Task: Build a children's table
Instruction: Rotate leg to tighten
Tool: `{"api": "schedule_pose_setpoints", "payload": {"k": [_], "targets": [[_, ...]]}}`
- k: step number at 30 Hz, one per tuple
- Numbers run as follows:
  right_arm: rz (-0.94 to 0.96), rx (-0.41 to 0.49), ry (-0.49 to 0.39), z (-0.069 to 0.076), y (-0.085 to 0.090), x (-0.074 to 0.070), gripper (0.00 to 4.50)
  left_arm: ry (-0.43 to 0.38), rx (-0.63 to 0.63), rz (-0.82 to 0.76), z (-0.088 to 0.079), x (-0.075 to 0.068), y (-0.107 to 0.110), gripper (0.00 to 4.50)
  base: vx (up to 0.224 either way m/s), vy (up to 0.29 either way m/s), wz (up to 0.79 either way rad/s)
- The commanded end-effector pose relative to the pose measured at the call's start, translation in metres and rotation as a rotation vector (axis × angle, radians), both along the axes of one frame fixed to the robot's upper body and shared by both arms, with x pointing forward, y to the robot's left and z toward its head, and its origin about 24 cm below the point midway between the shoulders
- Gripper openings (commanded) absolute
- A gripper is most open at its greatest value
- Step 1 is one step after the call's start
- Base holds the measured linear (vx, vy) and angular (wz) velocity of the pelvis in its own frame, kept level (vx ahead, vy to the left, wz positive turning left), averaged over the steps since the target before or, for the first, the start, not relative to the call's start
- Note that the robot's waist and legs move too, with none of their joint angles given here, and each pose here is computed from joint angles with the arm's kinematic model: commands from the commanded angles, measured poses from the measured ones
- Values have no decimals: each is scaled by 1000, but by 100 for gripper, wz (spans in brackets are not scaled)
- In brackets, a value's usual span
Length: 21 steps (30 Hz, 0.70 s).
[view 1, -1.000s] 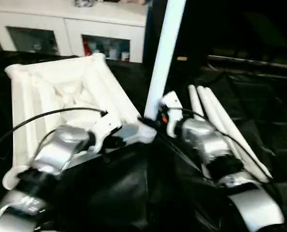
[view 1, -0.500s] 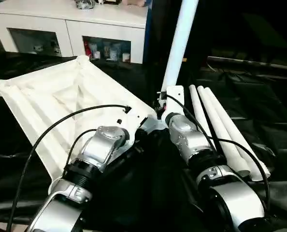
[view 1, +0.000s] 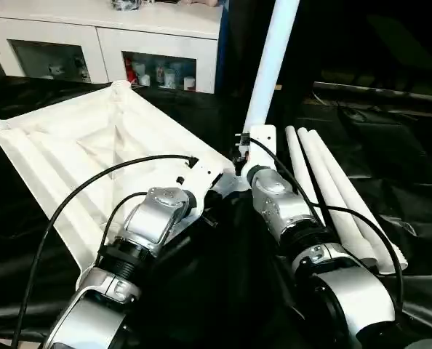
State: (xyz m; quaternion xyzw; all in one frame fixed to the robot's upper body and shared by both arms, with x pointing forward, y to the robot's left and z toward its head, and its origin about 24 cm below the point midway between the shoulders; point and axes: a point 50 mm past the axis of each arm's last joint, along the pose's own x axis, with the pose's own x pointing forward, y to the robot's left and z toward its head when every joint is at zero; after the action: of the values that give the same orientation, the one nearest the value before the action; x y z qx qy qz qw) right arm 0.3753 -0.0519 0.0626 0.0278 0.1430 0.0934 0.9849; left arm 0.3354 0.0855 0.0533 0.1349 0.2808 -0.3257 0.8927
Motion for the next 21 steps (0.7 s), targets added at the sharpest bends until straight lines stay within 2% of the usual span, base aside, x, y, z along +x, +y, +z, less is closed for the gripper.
{"api": "schedule_pose_setpoints", "payload": {"k": [1, 2, 3, 5, 9, 10, 12, 17, 20, 21], "targets": [[79, 1, 224, -48, 15, -27, 191, -61, 7, 46, 10, 7, 5, 0, 0, 0, 0], [84, 9, 220, -47, 16, -27, 226, -60, 7, 44, 10, 6, 5, 0, 0, 0, 0], [90, 14, 216, -46, 17, -27, 226, -60, 8, 43, 11, 6, 6, 0, 0, 0, 0], [103, 17, 206, -44, 18, -26, 264, -60, 8, 43, 11, 6, 7, 0, 0, 0, 0], [135, 19, 151, -34, 19, -21, 278, -62, 8, 38, 12, 6, 9, 0, 0, 0, 0], [138, 22, 142, -33, 19, -20, 310, -63, 8, 36, 12, 6, 9, 0, 0, 0, 0], [141, 37, 131, -31, 19, -19, 310, -63, 8, 35, 12, 6, 9, 0, 0, 0, 0], [170, 65, 75, -21, 16, -15, 359, -67, 8, 23, 13, 6, 10, 0, 0, 0, 0], [221, 76, 16, -12, 14, -12, 396, -74, 15, -2, 14, 5, 11, 0, 0, 0, 0], [249, 70, -13, -8, 12, -12, 396, -78, 18, -22, 14, 4, 11, 0, 0, 0, 0]]}}
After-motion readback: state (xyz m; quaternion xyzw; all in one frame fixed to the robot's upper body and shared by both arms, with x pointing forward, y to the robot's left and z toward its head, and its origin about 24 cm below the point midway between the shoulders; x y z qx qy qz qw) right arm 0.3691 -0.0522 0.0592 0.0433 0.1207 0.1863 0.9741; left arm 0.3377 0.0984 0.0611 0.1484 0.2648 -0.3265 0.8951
